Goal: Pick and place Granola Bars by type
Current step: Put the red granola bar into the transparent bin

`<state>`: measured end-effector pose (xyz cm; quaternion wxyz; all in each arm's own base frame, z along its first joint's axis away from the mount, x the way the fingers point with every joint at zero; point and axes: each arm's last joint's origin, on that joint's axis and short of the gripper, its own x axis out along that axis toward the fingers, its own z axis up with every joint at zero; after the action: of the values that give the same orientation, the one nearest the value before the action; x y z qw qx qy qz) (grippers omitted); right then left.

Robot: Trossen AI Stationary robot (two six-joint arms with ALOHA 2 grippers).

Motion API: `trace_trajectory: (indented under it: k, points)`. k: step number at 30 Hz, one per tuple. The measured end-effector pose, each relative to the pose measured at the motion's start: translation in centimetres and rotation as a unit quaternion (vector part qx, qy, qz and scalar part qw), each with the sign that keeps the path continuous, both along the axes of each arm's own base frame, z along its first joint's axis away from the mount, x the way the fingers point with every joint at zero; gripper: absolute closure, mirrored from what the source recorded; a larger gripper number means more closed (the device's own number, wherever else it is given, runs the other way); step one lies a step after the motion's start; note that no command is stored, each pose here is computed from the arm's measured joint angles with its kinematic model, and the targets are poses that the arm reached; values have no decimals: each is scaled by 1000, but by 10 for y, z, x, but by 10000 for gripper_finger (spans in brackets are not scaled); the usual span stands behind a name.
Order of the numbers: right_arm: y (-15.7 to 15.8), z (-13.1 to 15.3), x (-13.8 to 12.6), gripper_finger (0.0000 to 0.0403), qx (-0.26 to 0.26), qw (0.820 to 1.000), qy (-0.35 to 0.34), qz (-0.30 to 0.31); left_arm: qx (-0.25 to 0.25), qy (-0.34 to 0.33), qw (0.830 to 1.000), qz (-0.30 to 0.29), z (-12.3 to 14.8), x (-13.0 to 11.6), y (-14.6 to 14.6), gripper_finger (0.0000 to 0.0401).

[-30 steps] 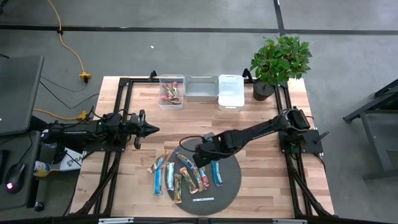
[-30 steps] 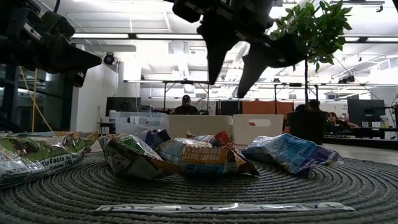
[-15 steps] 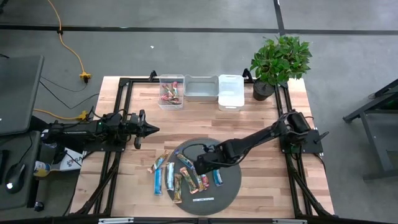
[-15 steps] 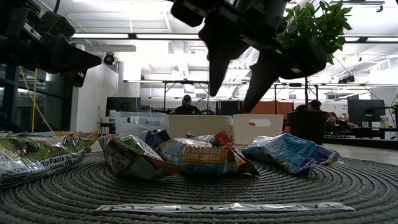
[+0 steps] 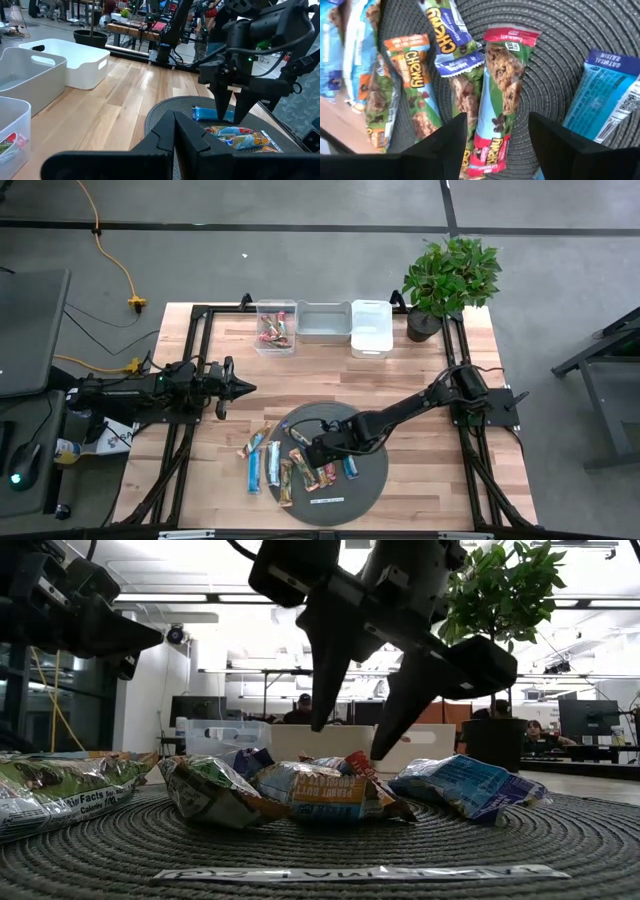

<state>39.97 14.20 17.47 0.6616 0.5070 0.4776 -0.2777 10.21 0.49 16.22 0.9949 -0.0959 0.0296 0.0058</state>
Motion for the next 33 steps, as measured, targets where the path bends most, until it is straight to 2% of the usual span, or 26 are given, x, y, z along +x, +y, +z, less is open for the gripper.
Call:
trace_trajectory:
  k: [20, 33]
  points:
    - [-5, -11, 6, 208, -26, 1000, -1, -9, 0, 0, 1000, 0, 0, 0, 0, 401]
    - [-8, -22, 12, 208, -23, 1000, -5, -4, 0, 0, 1000, 0, 0, 0, 0, 401]
